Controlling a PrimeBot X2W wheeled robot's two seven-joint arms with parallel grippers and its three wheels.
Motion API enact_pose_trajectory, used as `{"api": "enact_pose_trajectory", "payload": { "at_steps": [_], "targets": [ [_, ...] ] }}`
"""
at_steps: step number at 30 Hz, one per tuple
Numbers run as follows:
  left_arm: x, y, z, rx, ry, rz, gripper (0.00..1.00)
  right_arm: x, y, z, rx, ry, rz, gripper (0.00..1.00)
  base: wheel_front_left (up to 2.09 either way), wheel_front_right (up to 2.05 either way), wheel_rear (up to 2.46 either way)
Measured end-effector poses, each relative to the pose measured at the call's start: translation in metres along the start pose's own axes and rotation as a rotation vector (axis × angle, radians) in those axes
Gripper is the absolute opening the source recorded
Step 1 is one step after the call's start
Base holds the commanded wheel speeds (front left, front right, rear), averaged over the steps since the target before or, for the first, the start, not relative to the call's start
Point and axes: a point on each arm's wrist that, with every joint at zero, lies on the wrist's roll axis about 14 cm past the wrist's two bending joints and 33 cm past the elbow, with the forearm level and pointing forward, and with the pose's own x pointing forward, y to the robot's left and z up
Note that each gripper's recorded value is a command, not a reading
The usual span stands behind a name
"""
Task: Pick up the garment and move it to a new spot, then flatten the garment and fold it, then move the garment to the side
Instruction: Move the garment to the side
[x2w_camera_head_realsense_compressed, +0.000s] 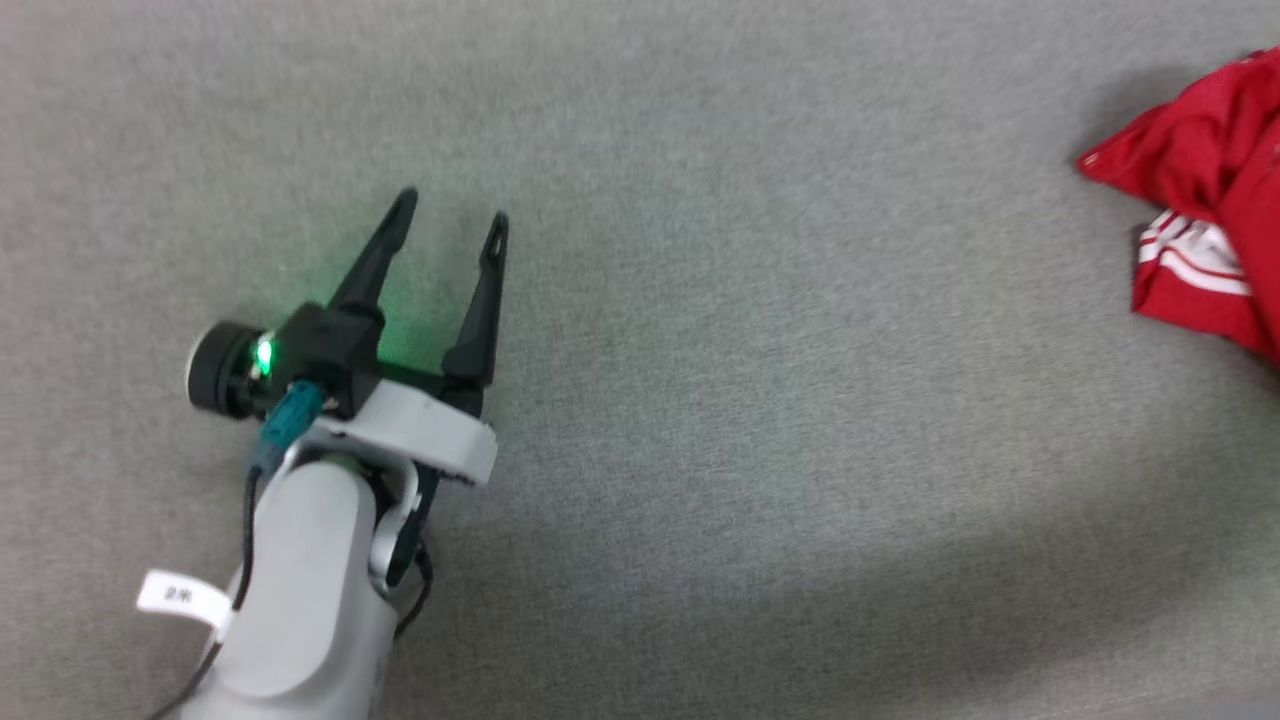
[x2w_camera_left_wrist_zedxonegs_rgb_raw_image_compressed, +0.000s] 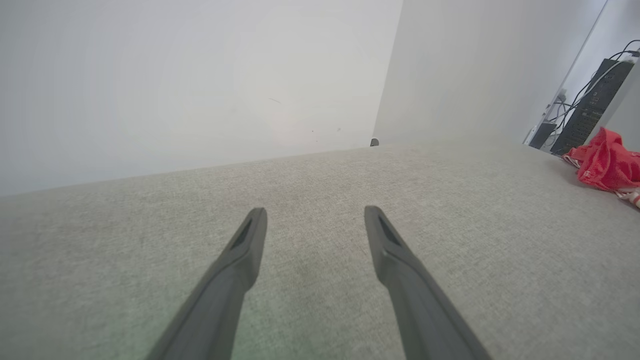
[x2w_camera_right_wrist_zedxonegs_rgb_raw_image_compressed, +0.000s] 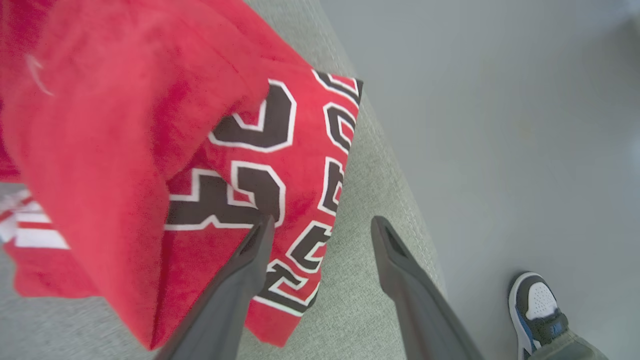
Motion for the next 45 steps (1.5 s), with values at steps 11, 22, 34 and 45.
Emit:
{"api": "enact_pose_trajectory", "payload": {
  "at_steps": [11, 22, 34, 45],
  "targets": [
    [-0.033, -0.005, 0.040, -0.010, -0.048, 0.055, 1.00, -0.057, 0.029, 0.053, -0.092, -0.395, 0.155, 1.00, 0.00, 0.00, 0.00],
    [-0.088, 0.007, 0.075, 0.005, -0.094, 0.155, 1.00, -0.114, 0.078, 0.054, -0.186, -0.828, 0.340, 1.00, 0.00, 0.00, 0.00],
    [-0.151, 0.025, 0.100, 0.023, -0.148, 0.290, 1.00, -0.184, 0.152, 0.040, -0.285, -1.166, 0.514, 1.00, 0.00, 0.00, 0.00],
    [-0.178, 0.029, 0.102, 0.017, -0.155, 0.345, 1.00, -0.200, 0.190, -0.026, -0.229, -1.185, 0.584, 1.00, 0.00, 0.00, 0.00]
  ]
}}
